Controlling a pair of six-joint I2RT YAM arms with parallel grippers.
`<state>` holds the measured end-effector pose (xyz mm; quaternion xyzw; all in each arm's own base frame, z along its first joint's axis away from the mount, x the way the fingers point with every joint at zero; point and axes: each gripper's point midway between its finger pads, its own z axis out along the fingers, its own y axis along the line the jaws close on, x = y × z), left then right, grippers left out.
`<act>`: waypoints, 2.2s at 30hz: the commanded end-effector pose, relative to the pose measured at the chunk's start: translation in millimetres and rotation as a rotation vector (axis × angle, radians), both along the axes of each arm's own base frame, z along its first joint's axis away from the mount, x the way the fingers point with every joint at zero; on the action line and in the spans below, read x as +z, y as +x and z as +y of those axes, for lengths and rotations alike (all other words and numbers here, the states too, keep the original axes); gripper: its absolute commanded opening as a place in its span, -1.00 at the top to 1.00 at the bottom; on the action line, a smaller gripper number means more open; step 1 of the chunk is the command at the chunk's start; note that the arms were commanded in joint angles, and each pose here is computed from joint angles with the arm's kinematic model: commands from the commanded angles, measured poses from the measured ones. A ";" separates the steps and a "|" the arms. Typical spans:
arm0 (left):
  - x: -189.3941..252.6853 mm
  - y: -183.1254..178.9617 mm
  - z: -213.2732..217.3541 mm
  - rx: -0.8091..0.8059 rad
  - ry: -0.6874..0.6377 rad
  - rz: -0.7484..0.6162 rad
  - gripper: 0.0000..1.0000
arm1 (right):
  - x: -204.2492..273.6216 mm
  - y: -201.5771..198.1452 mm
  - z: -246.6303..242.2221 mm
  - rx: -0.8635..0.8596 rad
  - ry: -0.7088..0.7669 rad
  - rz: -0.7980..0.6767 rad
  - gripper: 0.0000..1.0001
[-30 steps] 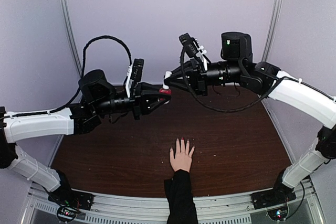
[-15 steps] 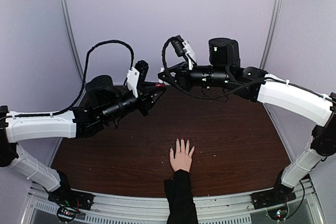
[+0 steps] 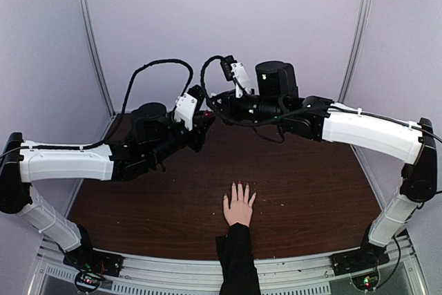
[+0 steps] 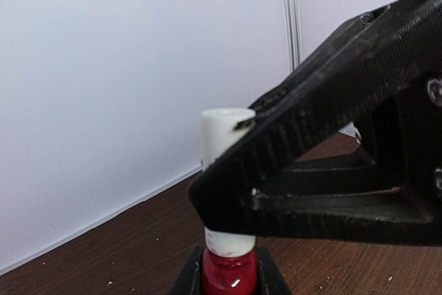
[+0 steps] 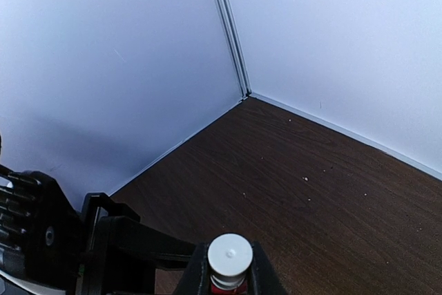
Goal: Paint the nails
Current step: Screw the nail polish bottle cap onto the nail polish bottle.
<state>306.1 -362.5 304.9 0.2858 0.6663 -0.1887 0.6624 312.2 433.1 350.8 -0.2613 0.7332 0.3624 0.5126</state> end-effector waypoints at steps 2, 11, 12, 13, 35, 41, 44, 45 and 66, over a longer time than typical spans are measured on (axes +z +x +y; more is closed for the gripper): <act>65.9 -4.3 7.1 0.020 -0.166 -0.092 1.00 | -13.6 -23.4 6.0 0.064 -0.055 0.028 0.78; 56.8 -22.1 -1.0 -0.096 -0.119 -0.060 1.00 | 22.0 -29.7 -20.8 0.106 0.031 -0.018 -0.14; 56.0 -23.9 -1.4 -0.106 -0.115 -0.055 1.00 | 27.3 -32.9 -24.4 0.119 0.045 -0.036 -0.25; 55.6 -25.7 -2.1 -0.117 -0.111 -0.052 1.00 | 33.1 -35.9 -28.7 0.129 0.055 -0.056 -0.35; 74.0 -145.8 -43.3 -1.040 -0.155 0.079 1.00 | 79.4 -141.2 -63.7 0.779 0.048 -0.272 -0.30; 72.7 -154.5 -47.4 -1.127 -0.166 0.110 1.00 | 84.4 -151.2 -60.0 0.863 0.085 -0.260 -0.09; 73.0 -156.4 -49.2 -1.150 -0.169 0.122 1.00 | 85.8 -155.2 -58.5 0.898 0.103 -0.250 -0.04; 71.9 -156.7 -50.0 -1.156 -0.170 0.129 1.00 | 86.0 -156.0 -58.0 0.907 0.106 -0.248 0.00; 83.0 -165.0 -50.0 -1.237 -0.235 0.138 1.00 | 77.1 -161.0 -48.9 0.972 0.110 -0.209 0.70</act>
